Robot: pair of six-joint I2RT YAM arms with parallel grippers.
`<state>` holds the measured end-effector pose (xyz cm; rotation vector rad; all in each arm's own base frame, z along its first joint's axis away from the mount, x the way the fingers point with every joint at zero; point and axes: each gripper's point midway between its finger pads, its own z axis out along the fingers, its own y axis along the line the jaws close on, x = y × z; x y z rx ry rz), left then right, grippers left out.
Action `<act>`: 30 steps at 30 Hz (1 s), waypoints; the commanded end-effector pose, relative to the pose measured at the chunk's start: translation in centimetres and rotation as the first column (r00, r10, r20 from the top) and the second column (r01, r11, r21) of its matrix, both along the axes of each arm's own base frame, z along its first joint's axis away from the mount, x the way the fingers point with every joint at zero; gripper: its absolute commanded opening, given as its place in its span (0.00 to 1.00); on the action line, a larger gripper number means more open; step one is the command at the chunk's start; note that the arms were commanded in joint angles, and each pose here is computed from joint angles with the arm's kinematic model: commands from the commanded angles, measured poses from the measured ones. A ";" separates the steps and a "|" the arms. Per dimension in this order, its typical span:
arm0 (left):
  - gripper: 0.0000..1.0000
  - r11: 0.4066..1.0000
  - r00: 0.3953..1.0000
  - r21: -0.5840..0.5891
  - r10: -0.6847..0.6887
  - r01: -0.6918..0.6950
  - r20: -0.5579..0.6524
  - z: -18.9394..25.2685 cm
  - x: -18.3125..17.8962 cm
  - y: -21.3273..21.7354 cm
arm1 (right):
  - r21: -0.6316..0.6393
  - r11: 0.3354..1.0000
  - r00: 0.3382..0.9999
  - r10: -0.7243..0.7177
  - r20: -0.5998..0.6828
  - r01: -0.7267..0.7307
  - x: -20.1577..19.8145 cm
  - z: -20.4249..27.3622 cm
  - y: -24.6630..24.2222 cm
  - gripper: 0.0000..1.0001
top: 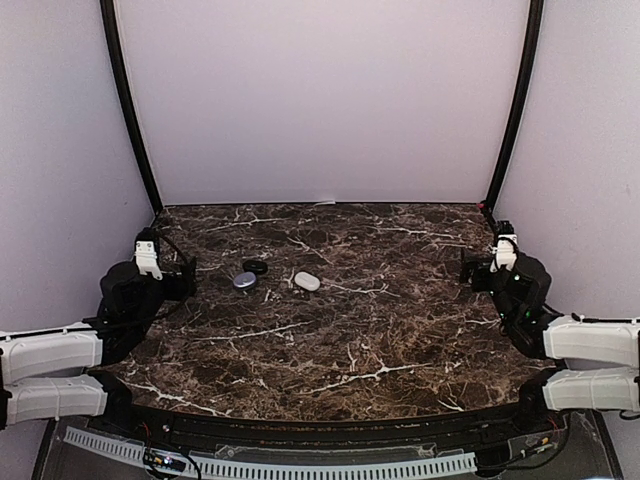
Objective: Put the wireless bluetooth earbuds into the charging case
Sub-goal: Reset both arms
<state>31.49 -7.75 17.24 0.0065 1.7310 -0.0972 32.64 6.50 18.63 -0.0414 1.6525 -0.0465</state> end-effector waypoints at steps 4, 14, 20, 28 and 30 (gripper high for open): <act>0.99 0.969 0.954 0.082 0.211 -0.233 0.211 2.0 0.7 6.5 | 0.001 1.000 0.998 -0.028 0.056 0.028 1.9 -1.7 -3.6 0.99; 0.99 0.987 0.980 0.079 0.123 -0.137 0.158 -2.6 5.0 8.5 | -0.049 0.998 0.997 0.042 0.060 -0.039 4.5 -2.9 -4.2 0.97; 0.99 0.996 0.994 0.082 0.035 -0.044 0.108 -3.5 6.1 7.7 | 0.005 1.000 0.996 0.017 0.085 -0.018 4.4 -3.4 -5.5 0.97; 0.98 0.995 0.992 0.080 0.043 -0.053 0.116 -3.4 6.1 7.8 | 0.017 1.000 0.998 -0.007 0.064 0.005 4.6 -3.7 -6.0 0.99; 0.99 0.996 0.994 0.081 0.037 -0.045 0.100 -3.6 6.4 7.7 | 0.016 1.000 0.999 -0.008 0.053 0.007 4.7 -3.9 -6.0 0.99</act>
